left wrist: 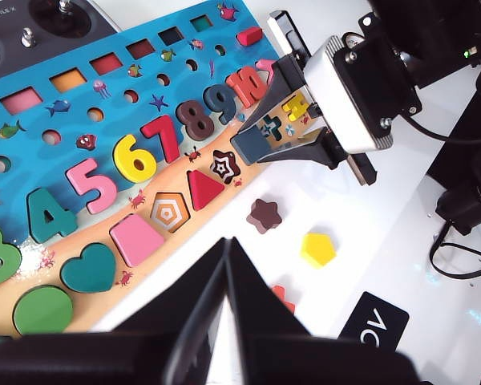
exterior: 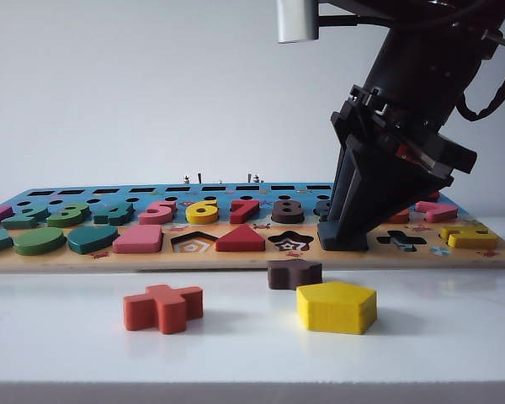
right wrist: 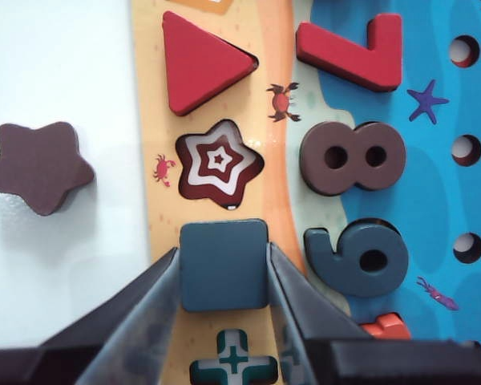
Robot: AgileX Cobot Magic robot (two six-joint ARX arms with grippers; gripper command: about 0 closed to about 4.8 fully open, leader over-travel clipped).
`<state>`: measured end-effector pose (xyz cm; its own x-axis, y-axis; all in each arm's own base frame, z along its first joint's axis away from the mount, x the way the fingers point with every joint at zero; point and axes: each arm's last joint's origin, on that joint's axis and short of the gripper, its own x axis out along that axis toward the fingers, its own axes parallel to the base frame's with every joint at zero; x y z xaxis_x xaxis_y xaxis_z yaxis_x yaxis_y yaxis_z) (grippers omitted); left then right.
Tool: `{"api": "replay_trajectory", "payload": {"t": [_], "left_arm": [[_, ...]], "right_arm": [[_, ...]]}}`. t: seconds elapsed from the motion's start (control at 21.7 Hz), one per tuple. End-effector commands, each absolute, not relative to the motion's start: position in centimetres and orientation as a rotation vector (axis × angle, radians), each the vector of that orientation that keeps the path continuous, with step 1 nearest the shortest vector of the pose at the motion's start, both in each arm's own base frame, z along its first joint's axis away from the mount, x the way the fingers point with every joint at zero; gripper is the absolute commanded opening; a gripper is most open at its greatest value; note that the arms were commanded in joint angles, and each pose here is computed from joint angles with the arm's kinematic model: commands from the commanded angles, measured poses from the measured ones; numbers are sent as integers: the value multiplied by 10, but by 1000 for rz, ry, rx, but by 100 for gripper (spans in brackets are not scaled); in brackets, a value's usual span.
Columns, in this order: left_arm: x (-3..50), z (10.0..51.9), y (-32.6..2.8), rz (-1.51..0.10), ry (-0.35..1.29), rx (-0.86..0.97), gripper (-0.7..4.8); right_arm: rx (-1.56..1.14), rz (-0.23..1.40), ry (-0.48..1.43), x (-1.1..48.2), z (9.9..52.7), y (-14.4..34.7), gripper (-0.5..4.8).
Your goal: Insert the cube into the slot.
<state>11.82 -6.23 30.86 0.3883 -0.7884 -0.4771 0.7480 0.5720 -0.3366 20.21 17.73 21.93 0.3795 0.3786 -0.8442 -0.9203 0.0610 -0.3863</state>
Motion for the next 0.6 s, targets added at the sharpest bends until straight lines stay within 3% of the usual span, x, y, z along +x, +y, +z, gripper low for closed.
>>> {"api": "replay_trajectory", "payload": {"t": [0.05, 0.46, 0.6], "left_arm": [[119, 311, -63, -988, 626, -67, 20], [119, 311, -63, -988, 626, -67, 20], [119, 311, -63, -988, 626, -67, 20]], "right_arm": [[-1081, 1090, 609, 203, 221, 179, 189], [-1081, 1090, 607, 203, 221, 179, 219], [-1078, 1085, 597, 203, 222, 179, 321]]}}
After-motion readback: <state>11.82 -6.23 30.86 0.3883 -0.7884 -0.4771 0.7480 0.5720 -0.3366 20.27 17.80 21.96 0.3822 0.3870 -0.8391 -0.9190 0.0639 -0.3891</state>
